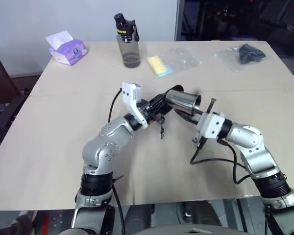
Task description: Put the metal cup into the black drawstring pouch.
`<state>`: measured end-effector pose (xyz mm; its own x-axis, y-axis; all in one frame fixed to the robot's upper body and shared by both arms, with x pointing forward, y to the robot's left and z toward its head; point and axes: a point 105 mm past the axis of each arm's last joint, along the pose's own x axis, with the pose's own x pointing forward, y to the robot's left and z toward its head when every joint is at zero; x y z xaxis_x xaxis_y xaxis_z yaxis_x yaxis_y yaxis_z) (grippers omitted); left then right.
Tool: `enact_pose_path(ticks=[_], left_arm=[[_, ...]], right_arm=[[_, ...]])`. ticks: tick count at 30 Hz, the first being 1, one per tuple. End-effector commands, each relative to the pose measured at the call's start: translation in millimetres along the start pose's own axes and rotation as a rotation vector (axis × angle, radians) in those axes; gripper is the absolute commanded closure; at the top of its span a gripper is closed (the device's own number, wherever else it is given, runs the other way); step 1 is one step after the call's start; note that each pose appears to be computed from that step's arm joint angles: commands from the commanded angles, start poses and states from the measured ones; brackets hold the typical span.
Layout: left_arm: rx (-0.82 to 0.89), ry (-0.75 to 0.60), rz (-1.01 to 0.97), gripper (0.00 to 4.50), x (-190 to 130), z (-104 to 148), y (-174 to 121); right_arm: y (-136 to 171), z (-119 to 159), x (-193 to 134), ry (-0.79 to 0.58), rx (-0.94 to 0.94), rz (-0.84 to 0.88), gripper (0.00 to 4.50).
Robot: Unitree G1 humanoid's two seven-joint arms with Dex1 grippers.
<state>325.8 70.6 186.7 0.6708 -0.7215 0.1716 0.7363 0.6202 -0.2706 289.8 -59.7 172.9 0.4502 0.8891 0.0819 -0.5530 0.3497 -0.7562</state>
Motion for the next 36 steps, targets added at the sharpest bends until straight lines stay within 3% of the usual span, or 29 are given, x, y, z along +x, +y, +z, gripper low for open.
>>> enact_pose_path(ticks=[1, 6, 13, 19, 21, 24, 29, 34, 36], left_arm=[[0.006, -0.033, -0.053, 4.5, 1, 8, -15], [-0.008, -0.021, -0.096, 4.5, -1, 5, -25], [-0.019, 0.028, -0.162, 4.5, 2, -6, -40], [-0.034, 0.039, -0.184, 4.5, 6, -11, -50], [-0.037, 0.043, -0.184, 4.5, 4, -13, -51], [-0.037, 0.053, -0.215, 4.5, 1, -16, -58], [-0.05, 0.059, -0.207, 4.5, -3, -20, -59], [-0.048, 0.042, -0.163, 4.5, -1, -18, -49], [-0.031, 0.015, -0.107, 4.5, 1, -12, -37]], right_arm=[[1, 3, -1, -0.02, -0.034, 0.005, 4.41], [-1, -10, 2, 0.039, -0.03, 0.01, 4.41], [18, -34, 16, 0.168, -0.154, 0.193, 4.41], [24, -32, 43, 0.138, -0.286, 0.245, 4.41], [17, -23, 52, 0.089, -0.189, 0.165, 4.41], [-7, -16, 57, 0.004, 0.302, -0.082, 4.41], [-21, -2, 53, -0.142, 0.76, -0.149, 4.41], [-15, 11, 47, -0.173, 0.85, -0.075, 4.41], [-5, 10, 42, -0.123, 0.785, -0.014, 3.8]])
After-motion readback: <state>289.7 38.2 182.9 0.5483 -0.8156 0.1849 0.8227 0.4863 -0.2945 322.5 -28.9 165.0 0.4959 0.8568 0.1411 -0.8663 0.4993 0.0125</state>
